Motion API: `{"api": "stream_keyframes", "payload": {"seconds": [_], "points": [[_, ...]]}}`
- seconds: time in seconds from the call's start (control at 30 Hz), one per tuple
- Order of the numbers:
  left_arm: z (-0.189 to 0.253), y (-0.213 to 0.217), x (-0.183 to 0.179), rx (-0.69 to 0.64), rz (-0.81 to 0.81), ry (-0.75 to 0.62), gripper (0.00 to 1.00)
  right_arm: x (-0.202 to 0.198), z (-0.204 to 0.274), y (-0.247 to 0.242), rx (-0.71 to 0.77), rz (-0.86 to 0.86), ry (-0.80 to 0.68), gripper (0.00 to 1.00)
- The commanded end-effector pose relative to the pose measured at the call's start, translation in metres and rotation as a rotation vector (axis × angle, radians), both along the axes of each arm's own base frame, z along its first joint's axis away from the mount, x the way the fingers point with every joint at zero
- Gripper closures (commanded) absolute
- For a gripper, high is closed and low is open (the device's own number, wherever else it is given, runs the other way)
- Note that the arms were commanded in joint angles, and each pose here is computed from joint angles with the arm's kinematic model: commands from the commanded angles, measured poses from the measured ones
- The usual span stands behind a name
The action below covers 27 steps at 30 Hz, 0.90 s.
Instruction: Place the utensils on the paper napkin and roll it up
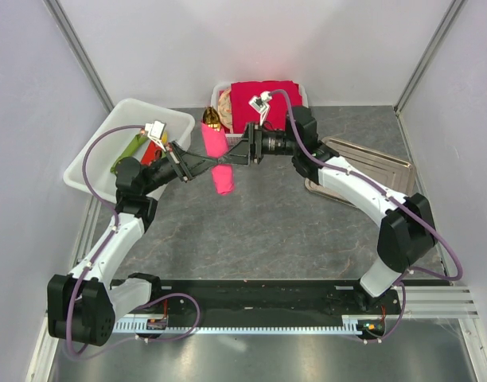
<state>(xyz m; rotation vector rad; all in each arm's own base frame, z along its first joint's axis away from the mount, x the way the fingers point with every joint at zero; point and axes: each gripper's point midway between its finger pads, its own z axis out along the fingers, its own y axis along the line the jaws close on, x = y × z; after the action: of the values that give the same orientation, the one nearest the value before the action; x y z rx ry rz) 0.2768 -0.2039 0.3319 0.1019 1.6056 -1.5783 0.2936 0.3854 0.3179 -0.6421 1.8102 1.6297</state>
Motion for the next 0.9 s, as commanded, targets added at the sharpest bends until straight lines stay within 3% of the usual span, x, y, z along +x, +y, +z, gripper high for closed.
{"api": "stream_keyframes", "payload": {"seconds": [0.0,0.13,0.2,0.23,0.27,0.37,0.43,0.53,0.6,0.67,0.73,0.87], "points": [[0.014,-0.001,-0.015,0.017,-0.039,-0.155,0.98,0.004,0.053,-0.011,0.086,-0.005,-0.104,0.24],[0.014,-0.002,-0.019,0.019,-0.059,-0.173,0.98,0.008,0.067,-0.012,0.140,0.004,-0.093,0.27],[0.014,-0.002,-0.019,0.019,-0.060,-0.172,0.98,0.007,0.072,-0.011,0.161,0.009,-0.093,0.35],[0.014,-0.002,-0.019,0.019,-0.060,-0.170,0.98,0.008,0.071,-0.010,0.164,0.009,-0.091,0.41],[0.013,-0.002,-0.019,0.020,-0.062,-0.172,0.98,0.008,0.072,-0.010,0.168,0.008,-0.094,0.59],[0.013,-0.002,-0.020,0.024,-0.060,-0.172,0.98,0.012,0.070,-0.009,0.169,-0.001,-0.083,0.93],[0.012,-0.002,-0.019,0.025,-0.060,-0.172,0.98,0.011,0.070,-0.009,0.171,0.001,-0.086,1.00],[0.013,-0.002,-0.018,0.023,-0.055,-0.178,0.98,0.012,0.070,-0.009,0.172,-0.004,-0.083,1.00],[0.015,-0.001,-0.017,0.022,-0.050,-0.188,0.98,0.012,0.068,-0.010,0.161,-0.005,-0.076,0.79],[0.023,-0.001,-0.017,0.018,-0.042,-0.217,0.98,0.011,0.064,-0.010,0.144,-0.007,-0.070,0.47],[0.030,0.000,-0.016,0.015,-0.038,-0.238,0.98,0.007,0.059,-0.012,0.133,0.000,-0.064,0.42],[0.033,0.000,-0.013,0.014,-0.032,-0.239,0.98,-0.003,0.049,-0.015,0.134,0.025,-0.026,0.43]]}}
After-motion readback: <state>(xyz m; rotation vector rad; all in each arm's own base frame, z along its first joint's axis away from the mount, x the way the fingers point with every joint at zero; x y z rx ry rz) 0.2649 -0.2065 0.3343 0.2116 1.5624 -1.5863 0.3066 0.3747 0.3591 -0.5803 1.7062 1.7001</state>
